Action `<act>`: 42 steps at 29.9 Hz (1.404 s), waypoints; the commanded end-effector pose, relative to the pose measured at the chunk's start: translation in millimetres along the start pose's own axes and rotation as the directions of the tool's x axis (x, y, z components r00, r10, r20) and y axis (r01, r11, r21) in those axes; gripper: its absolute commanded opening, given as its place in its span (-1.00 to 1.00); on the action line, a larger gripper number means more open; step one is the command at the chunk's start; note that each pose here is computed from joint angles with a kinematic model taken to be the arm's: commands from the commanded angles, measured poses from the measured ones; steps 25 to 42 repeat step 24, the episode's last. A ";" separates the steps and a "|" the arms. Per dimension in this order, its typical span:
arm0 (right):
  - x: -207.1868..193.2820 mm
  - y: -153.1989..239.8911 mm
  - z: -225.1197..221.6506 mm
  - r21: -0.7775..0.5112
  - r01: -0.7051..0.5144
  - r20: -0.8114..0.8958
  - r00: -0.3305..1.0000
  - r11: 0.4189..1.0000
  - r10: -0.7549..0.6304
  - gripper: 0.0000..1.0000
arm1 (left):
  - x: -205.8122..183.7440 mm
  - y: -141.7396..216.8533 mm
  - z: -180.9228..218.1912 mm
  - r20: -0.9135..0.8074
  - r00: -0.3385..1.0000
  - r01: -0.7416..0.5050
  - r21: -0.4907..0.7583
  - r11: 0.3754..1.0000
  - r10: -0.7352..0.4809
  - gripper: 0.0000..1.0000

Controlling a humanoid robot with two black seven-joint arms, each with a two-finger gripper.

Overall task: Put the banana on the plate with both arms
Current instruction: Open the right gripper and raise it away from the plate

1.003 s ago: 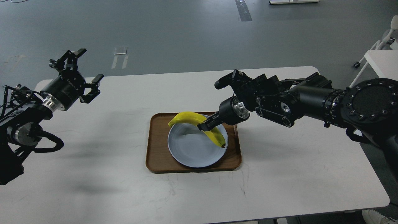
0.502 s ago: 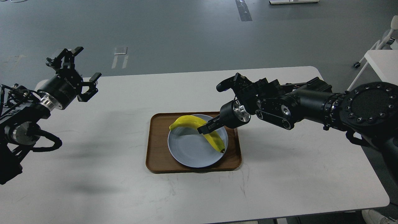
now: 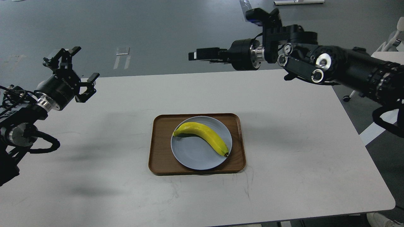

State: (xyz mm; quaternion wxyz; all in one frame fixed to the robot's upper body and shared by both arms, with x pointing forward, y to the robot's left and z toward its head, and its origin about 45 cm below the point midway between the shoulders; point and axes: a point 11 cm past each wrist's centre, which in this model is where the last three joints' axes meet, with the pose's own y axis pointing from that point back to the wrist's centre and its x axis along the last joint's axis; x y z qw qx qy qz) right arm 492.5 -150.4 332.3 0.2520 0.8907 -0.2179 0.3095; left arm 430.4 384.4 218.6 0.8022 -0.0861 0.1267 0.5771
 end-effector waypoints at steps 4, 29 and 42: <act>43.7 78.3 50.0 0.034 -0.367 0.367 0.870 0.930 0.330 1.00 | -2.2 -0.6 -4.3 -0.004 1.000 0.004 0.006 1.000 -0.004 0.98; -100.0 142.9 188.0 -0.258 -0.517 0.817 0.335 0.817 0.470 1.00 | -26.8 -12.2 -40.0 -0.075 0.997 0.032 0.033 0.999 -0.030 0.98; -100.0 142.9 188.0 -0.258 -0.517 0.817 0.335 0.817 0.470 1.00 | -26.8 -12.2 -40.0 -0.075 0.997 0.032 0.033 0.999 -0.030 0.98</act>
